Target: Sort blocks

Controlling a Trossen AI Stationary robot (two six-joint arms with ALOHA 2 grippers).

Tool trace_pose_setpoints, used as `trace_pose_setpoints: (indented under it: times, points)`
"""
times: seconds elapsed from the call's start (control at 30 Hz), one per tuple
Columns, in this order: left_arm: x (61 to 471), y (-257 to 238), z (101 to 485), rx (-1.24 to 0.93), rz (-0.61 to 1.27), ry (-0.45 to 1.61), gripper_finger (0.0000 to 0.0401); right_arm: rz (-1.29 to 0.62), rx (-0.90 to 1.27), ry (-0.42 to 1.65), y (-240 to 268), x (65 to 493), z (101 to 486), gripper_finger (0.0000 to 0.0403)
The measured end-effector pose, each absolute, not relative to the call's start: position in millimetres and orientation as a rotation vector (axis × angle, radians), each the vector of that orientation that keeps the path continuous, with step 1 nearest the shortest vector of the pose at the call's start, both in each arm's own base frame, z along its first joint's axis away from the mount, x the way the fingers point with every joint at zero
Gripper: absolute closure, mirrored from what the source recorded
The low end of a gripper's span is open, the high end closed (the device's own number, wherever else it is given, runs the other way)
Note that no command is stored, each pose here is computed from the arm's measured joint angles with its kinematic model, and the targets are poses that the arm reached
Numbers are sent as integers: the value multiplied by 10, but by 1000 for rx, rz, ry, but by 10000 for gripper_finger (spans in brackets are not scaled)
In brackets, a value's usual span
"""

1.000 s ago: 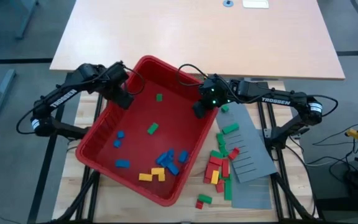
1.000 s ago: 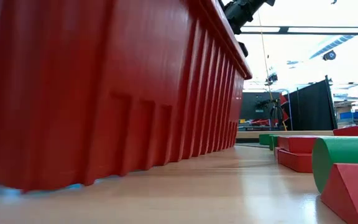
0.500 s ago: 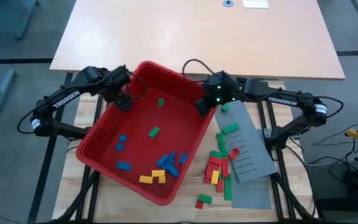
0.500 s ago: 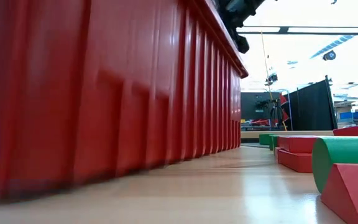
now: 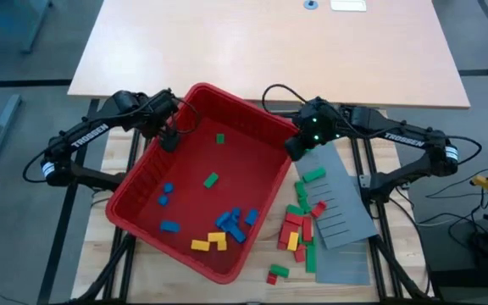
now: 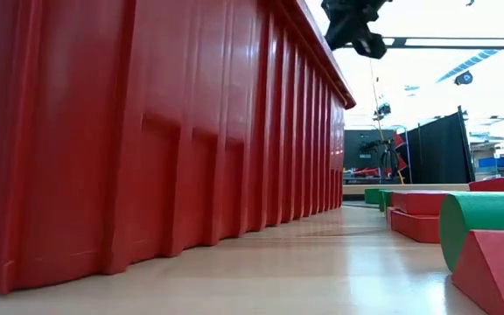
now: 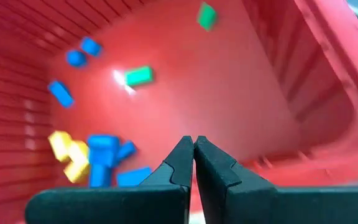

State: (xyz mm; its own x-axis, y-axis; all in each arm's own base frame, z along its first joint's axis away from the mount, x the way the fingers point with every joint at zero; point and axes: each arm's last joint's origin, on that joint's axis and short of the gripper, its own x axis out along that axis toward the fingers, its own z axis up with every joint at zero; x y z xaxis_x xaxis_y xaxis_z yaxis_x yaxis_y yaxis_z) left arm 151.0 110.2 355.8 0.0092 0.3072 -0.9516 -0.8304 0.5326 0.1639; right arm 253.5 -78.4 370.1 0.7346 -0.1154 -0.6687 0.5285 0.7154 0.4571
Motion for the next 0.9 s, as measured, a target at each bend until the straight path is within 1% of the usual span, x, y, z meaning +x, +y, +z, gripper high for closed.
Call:
trace_pose_setpoints:
  times: [0.27, 0.47, 0.53, 0.57, 0.63, 0.7, 0.8, 0.83, 0.87, 0.9]
  points:
    - [1511, 1104, 3556, -517, 952, 1268, 126, -442, 689, 870, -762, 2460, 3509, 403]
    - [1493, 1114, 3566, -468, 1004, 1268, 128, -437, 678, 870, -756, 2437, 3523, 403]
    - [1490, 1118, 3567, -453, 1016, 1269, 139, -439, 679, 877, -747, 2411, 3531, 403]
    - [1488, 1121, 3568, -444, 1025, 1270, 153, -441, 679, 882, -741, 2390, 3537, 403]
    - [1487, 1123, 3572, -433, 1035, 1264, 196, -447, 677, 883, -728, 2349, 3558, 403]
    - [1484, 1124, 3577, -422, 1047, 1260, 254, -467, 673, 882, -721, 2308, 3576, 403]
    - [1466, 1121, 3605, -403, 1056, 1229, 354, -474, 675, 857, -706, 2251, 3626, 403]
    - [1461, 1119, 3617, -398, 1056, 1212, 377, -477, 676, 848, -701, 2230, 3643, 403]
    - [1459, 1118, 3632, -394, 1059, 1189, 387, -485, 676, 841, -698, 2217, 3653, 403]
    - [1458, 1120, 3647, -387, 1067, 1166, 389, -491, 677, 836, -695, 2200, 3664, 403]
